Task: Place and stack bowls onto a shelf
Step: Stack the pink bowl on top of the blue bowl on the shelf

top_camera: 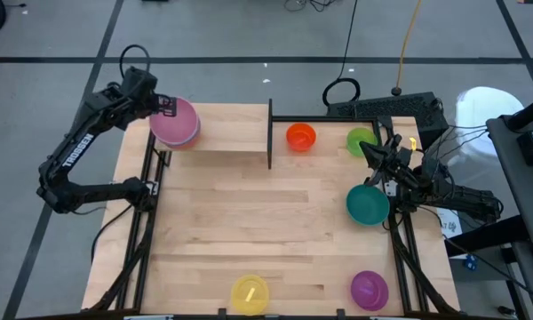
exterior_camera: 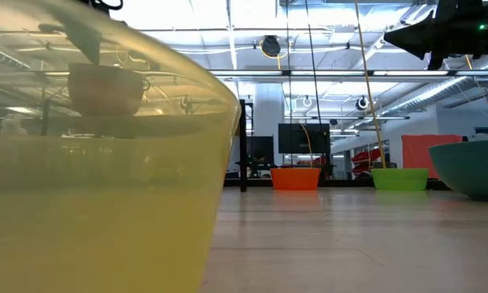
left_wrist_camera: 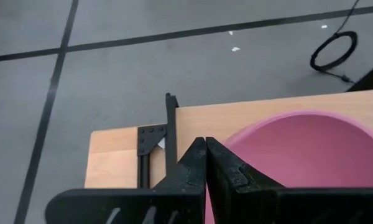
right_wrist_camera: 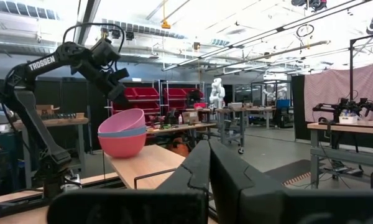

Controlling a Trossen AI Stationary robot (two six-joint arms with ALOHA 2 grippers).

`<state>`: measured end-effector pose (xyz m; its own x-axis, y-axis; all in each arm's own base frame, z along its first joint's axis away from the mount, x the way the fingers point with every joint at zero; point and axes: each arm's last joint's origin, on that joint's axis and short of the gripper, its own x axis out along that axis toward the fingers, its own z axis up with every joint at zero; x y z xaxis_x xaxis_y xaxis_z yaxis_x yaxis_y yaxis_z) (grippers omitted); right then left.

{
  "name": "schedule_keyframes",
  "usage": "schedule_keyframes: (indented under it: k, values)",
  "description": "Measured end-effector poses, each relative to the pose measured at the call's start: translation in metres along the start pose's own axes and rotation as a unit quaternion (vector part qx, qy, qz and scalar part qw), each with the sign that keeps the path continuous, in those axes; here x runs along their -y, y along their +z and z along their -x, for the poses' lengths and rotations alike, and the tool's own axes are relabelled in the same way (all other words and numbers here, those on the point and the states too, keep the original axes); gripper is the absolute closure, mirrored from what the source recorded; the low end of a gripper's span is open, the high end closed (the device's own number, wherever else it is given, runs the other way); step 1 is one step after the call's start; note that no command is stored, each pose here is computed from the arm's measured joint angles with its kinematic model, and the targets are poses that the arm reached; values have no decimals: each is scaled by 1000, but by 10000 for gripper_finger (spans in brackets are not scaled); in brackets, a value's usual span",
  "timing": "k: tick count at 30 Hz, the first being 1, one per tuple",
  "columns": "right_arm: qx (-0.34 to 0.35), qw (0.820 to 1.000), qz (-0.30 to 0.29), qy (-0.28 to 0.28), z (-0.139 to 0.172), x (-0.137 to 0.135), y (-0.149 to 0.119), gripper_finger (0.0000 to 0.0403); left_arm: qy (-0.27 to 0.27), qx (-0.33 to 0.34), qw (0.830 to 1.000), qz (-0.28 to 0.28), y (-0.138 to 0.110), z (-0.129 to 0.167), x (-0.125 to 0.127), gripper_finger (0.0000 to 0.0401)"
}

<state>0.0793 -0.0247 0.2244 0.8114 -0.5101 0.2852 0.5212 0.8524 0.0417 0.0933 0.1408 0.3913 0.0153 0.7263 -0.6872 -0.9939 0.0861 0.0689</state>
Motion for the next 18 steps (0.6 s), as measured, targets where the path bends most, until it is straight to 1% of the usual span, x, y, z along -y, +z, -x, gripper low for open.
schedule_keyframes:
  k: [8,13,18]
  values:
    - [0,1000,0,0,0,0,0,403,18,-1,1000,-8,-8,-9,6,401]
    - [0,1000,0,0,0,0,0,403,21,0,1000,-4,-12,-18,9,401]
    - [0,1000,0,-1,0,0,0,403,29,5,1000,-4,-11,-19,9,401]
